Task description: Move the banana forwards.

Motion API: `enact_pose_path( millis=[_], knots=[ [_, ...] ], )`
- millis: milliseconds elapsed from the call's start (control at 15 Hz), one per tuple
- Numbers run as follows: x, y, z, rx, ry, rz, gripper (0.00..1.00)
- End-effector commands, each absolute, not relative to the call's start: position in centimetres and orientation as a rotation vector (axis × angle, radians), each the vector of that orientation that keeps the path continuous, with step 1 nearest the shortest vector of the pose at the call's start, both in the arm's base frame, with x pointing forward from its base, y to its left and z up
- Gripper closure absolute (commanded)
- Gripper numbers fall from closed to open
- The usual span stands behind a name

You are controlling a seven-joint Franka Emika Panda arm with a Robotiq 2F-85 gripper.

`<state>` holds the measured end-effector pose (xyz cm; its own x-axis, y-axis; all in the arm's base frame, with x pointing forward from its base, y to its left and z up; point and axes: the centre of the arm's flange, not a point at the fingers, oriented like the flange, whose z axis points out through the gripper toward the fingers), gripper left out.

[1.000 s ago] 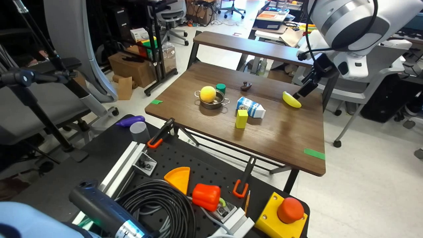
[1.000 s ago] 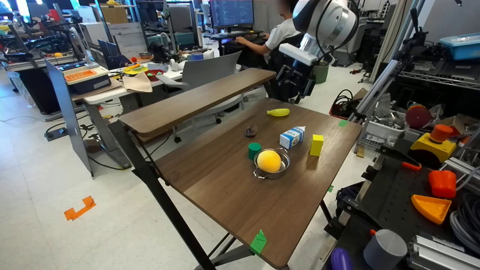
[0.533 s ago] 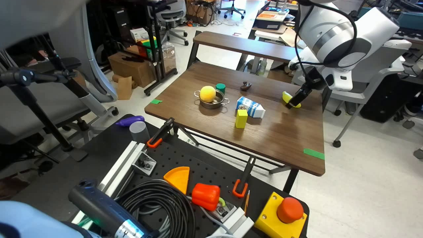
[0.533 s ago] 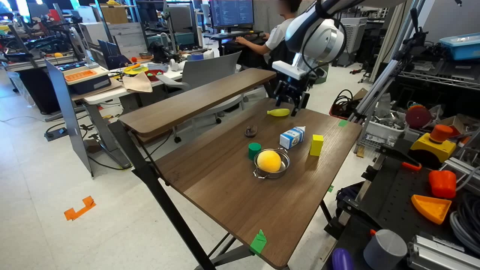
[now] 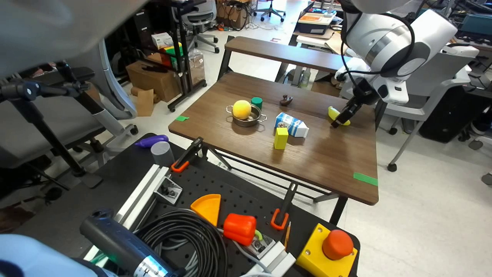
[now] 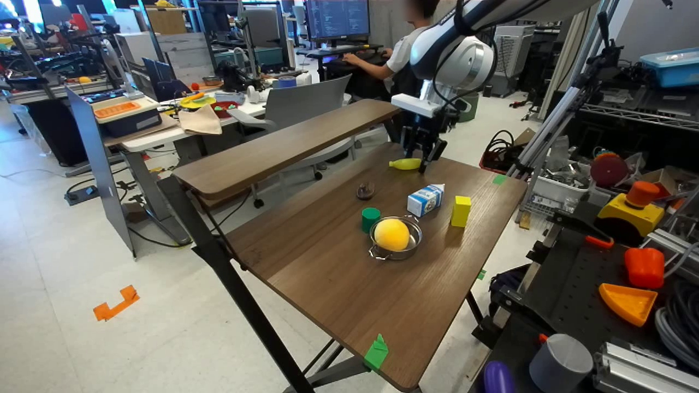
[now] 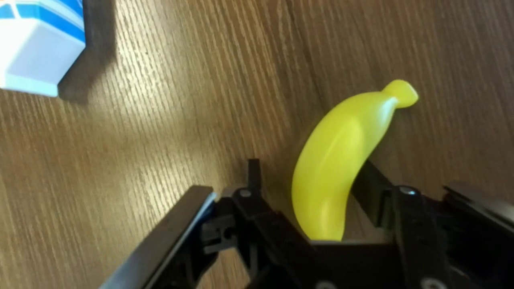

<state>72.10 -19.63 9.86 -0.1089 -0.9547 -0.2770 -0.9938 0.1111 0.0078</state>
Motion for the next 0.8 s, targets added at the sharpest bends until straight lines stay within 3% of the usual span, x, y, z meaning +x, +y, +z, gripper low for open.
enact_pose_path(
  millis=[0, 200, 733],
  knots=[
    [73.2, -19.5, 9.7, -2.039, 2.151, 0.29, 0.73],
    [72.4, -19.1, 10.8, -2.142, 2.109, 0.248, 0.94],
    [65.1, -18.7, 16.6, -2.665, 1.723, 0.217, 0.93]
  ],
)
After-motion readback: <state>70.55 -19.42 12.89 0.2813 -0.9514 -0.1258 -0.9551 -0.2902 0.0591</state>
